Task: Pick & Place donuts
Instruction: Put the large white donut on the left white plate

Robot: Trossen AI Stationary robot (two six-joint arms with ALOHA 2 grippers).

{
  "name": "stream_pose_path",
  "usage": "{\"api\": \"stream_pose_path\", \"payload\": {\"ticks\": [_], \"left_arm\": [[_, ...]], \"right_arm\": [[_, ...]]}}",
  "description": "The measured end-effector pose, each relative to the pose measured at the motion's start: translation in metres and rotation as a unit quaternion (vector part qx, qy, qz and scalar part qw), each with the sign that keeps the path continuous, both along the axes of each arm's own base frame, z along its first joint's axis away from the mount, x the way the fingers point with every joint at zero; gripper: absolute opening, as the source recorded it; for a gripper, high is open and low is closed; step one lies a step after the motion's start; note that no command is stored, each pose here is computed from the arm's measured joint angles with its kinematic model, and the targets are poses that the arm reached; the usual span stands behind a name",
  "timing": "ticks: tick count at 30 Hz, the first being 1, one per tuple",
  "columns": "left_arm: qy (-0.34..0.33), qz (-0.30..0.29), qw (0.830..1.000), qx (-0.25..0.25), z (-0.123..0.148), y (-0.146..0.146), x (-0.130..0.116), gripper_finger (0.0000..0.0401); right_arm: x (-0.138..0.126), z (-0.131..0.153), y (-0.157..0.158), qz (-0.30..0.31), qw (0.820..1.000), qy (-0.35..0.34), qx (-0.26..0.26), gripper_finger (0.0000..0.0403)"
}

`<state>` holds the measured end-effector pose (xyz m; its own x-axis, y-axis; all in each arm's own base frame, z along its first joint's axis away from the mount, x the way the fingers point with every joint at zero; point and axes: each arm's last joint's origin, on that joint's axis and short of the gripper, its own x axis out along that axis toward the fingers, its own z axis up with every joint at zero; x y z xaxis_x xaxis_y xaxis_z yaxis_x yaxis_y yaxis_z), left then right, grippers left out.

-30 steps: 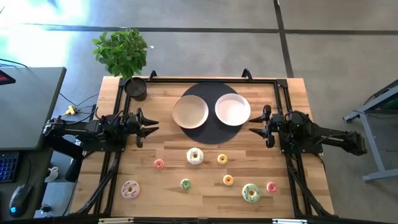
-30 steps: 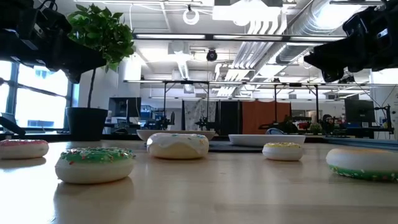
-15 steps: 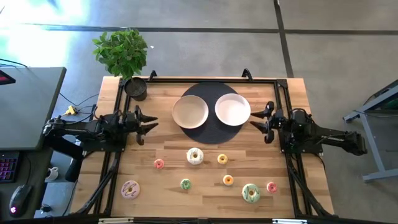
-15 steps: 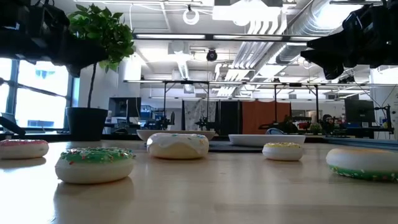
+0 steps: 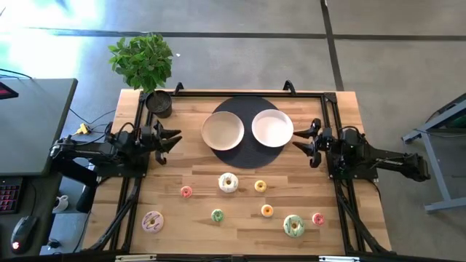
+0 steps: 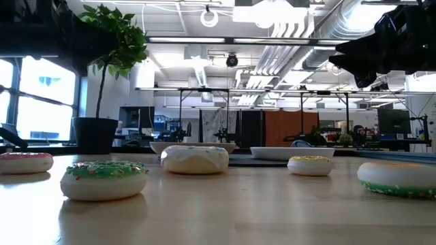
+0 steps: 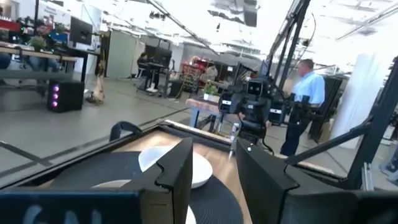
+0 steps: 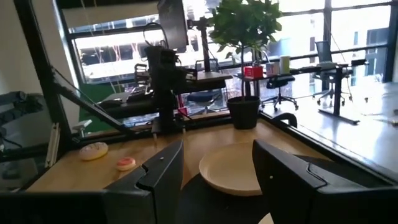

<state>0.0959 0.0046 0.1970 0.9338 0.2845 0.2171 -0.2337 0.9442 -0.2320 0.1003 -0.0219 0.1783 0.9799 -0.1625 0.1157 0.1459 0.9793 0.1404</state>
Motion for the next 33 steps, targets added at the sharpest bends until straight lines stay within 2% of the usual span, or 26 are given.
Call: {"api": "stream_pose_path", "payload": {"ticks": [2, 7, 11, 15, 17, 19, 21, 23, 26, 31, 33], "left_arm": [[-0.009, 0.002, 1.000, -0.005, 0.002, 0.000, 0.000, 0.0122], [-0.070, -0.035, 0.989, -0.123, 0.011, 0.000, -0.003, 0.0122], [-0.081, -0.042, 0.988, -0.126, 0.032, 0.000, -0.003, 0.0122], [-0.011, -0.025, 0.996, -0.081, 0.060, -0.001, 0.009, 0.0122], [0.044, -0.022, 0.996, -0.070, 0.073, -0.002, 0.021, 0.0122], [0.126, -0.023, 0.990, -0.066, 0.078, -0.003, 0.037, 0.0122], [0.209, -0.021, 0.975, -0.067, 0.077, -0.004, 0.056, 0.0122], [0.268, -0.014, 0.959, -0.088, 0.071, -0.005, 0.075, 0.0122], [0.316, -0.004, 0.939, -0.131, 0.053, -0.007, 0.102, 0.0122], [0.368, -0.049, 0.907, -0.198, 0.017, -0.013, 0.146, 0.0122], [0.381, -0.080, 0.897, -0.209, 0.004, -0.016, 0.162, 0.0122]], "right_arm": [[0.000, 0.000, 0.000, 0.000, 1.000, 0.000, 0.000, 0.0188], [0.000, 0.000, -0.001, -0.020, 1.000, -0.001, 0.005, 0.0188], [0.000, 0.000, -0.001, -0.022, 1.000, -0.002, 0.015, 0.0188], [0.000, 0.000, -0.001, -0.020, 0.999, -0.006, 0.028, 0.0188], [0.000, 0.001, -0.001, -0.019, 0.999, -0.012, 0.040, 0.0188], [0.000, 0.001, -0.001, -0.016, 0.999, -0.012, 0.044, 0.0188], [0.000, 0.001, -0.001, -0.014, 0.999, -0.013, 0.037, 0.0188], [-0.001, 0.003, -0.001, -0.016, 0.999, -0.020, 0.022, 0.0188], [-0.001, 0.008, -0.001, -0.022, 0.999, -0.039, -0.009, 0.0188], [-0.002, 0.011, -0.001, -0.022, 0.998, -0.052, -0.028, 0.0188], [-0.002, 0.011, -0.001, -0.023, 0.998, -0.051, -0.032, 0.0188]]}}
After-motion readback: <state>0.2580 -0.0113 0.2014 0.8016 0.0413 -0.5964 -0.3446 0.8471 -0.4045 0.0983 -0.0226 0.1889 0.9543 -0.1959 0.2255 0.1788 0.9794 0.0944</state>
